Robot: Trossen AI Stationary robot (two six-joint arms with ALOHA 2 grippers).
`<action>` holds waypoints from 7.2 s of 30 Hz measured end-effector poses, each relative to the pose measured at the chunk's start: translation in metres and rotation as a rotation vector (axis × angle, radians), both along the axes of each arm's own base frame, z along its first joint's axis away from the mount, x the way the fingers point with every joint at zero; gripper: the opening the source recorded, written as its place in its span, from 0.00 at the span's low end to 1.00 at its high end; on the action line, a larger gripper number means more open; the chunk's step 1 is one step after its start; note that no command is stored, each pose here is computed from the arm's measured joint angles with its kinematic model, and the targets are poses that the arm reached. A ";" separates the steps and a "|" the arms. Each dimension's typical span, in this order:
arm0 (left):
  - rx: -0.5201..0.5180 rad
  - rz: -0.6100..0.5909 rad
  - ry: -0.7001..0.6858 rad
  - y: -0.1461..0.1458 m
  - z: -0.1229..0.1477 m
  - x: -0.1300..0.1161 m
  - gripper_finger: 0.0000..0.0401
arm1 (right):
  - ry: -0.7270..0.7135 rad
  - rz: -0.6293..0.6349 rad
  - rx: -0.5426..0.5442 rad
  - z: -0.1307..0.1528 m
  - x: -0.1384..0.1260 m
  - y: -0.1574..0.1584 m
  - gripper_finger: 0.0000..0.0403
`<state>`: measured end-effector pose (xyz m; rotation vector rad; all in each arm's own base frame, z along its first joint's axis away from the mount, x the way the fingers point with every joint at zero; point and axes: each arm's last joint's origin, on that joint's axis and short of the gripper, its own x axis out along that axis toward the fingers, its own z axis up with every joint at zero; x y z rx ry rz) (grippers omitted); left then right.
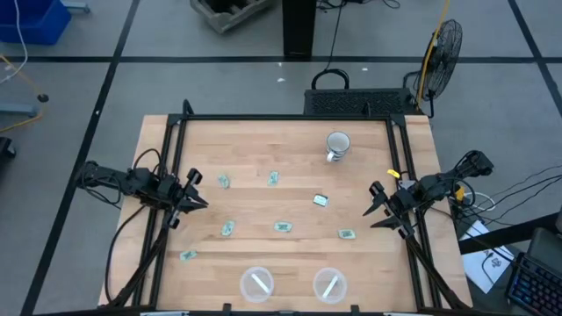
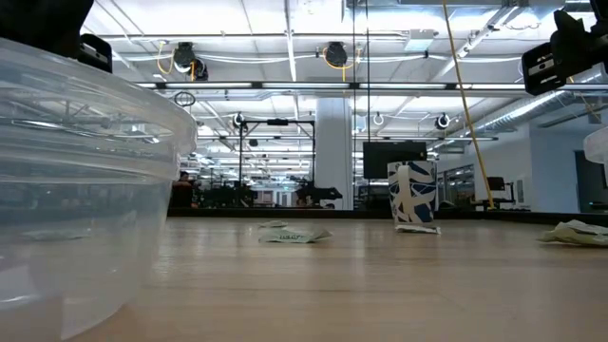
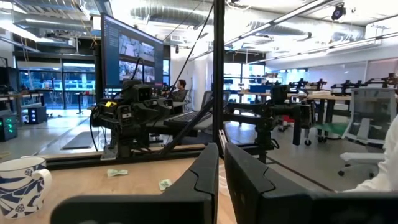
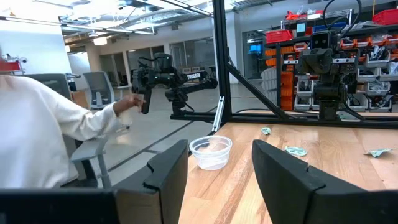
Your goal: Pick and place Stevia / Truvia into bins
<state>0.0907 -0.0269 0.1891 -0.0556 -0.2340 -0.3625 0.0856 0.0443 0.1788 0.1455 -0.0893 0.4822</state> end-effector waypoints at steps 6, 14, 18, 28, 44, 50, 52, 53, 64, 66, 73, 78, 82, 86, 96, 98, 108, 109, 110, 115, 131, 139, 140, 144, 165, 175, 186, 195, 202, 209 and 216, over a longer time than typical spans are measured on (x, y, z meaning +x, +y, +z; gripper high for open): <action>0.007 0.002 -0.007 0.000 0.000 0.000 0.08 | -0.001 0.000 0.000 0.000 0.000 0.000 0.43; 0.093 0.022 -0.015 0.000 -0.002 0.000 0.08 | -0.001 0.000 0.000 0.000 0.000 0.000 0.43; 0.067 0.016 -0.005 0.000 -0.002 0.000 0.08 | 0.000 0.000 0.000 0.000 0.000 0.000 0.43; 0.000 -0.001 0.025 0.000 -0.002 0.001 0.08 | -0.059 0.000 0.031 0.006 -0.001 0.000 0.43; -0.023 0.019 0.028 0.001 -0.002 0.001 0.08 | -0.071 0.000 0.035 0.008 -0.001 -0.001 0.43; -0.044 0.015 0.042 0.001 -0.002 0.001 0.08 | -0.077 -0.001 0.031 0.008 -0.001 -0.001 0.43; -0.057 0.012 0.047 0.001 -0.002 0.001 0.08 | -0.077 -0.001 0.031 0.008 -0.001 -0.001 0.43; -0.066 0.015 0.049 0.001 -0.002 0.001 0.08 | -0.076 -0.001 0.031 0.008 -0.001 -0.001 0.43; -0.203 0.435 0.085 0.013 -0.005 0.003 0.08 | -0.156 -0.039 0.007 0.014 -0.002 -0.002 0.43; -0.275 0.507 0.152 0.015 -0.012 0.003 0.08 | -0.189 -0.106 -0.025 0.015 -0.002 -0.004 0.43; -0.333 0.612 0.288 0.018 -0.023 0.010 0.08 | -0.159 -0.511 -0.074 0.015 0.000 -0.015 0.43; -0.341 0.685 0.360 0.023 -0.029 0.016 0.08 | -0.128 -0.684 0.006 0.016 0.000 -0.020 0.43; -0.297 0.757 0.414 0.029 -0.017 0.019 0.08 | -0.134 -0.671 0.069 0.018 0.000 -0.020 0.43; -0.248 0.798 0.572 0.034 -0.006 0.020 0.11 | -0.137 -0.666 0.081 0.020 0.000 -0.020 0.43; -0.220 0.924 0.737 0.052 0.011 0.037 0.36 | -0.034 -0.793 -0.166 0.066 0.020 -0.015 0.43; -0.235 0.952 0.757 0.058 0.012 0.041 0.38 | 0.046 -0.800 -0.207 0.080 0.031 -0.013 0.43; -0.337 0.883 0.970 0.081 -0.005 0.050 0.38 | 0.766 -0.809 -0.164 0.082 0.076 -0.017 0.43; -0.338 0.882 0.989 0.082 -0.007 0.050 0.38 | 0.838 -0.802 -0.133 0.074 0.078 -0.018 0.43; -0.335 0.881 1.006 0.083 -0.009 0.051 0.38 | 0.902 -0.800 -0.111 0.065 0.079 -0.018 0.43; -0.342 0.901 1.065 0.087 -0.017 0.054 0.38 | 1.087 -0.788 -0.046 0.026 0.079 -0.017 0.43; -0.375 0.943 1.288 0.093 -0.050 0.065 0.38 | 1.020 -0.753 0.084 -0.038 0.066 -0.019 0.43; -0.386 0.965 1.340 0.096 -0.061 0.070 0.38 | 1.006 -0.748 0.093 -0.036 0.065 -0.019 0.43; -0.386 0.965 1.337 0.096 -0.062 0.071 0.38 | 1.006 -0.748 0.093 -0.036 0.065 -0.019 0.43; -0.382 0.956 1.325 0.097 -0.064 0.074 0.38 | 1.006 -0.748 0.093 -0.036 0.065 -0.019 0.43; -0.454 0.895 1.279 0.092 -0.064 0.067 0.38 | 1.000 -0.746 0.093 -0.035 0.066 -0.019 0.43; -0.441 0.947 1.223 0.084 -0.078 0.067 0.34 | 1.000 -0.744 0.089 -0.035 0.066 -0.019 0.43; -0.447 0.939 1.185 0.083 -0.076 0.069 0.05 | 1.000 -0.744 0.088 -0.035 0.066 -0.019 0.43; -0.462 0.438 0.808 0.056 -0.030 0.092 0.03 | 0.999 -0.745 0.088 -0.035 0.066 -0.019 0.43; -0.353 0.089 0.533 -0.009 0.006 0.097 0.02 | 0.996 -0.739 0.068 -0.035 0.066 -0.019 0.43; -0.091 0.260 0.695 -0.066 0.038 0.108 0.02 | 0.933 -0.716 0.068 -0.031 0.071 -0.018 0.43; 0.080 0.171 0.884 -0.116 0.041 0.140 0.01 | 0.782 -0.648 0.007 -0.020 0.080 -0.016 0.43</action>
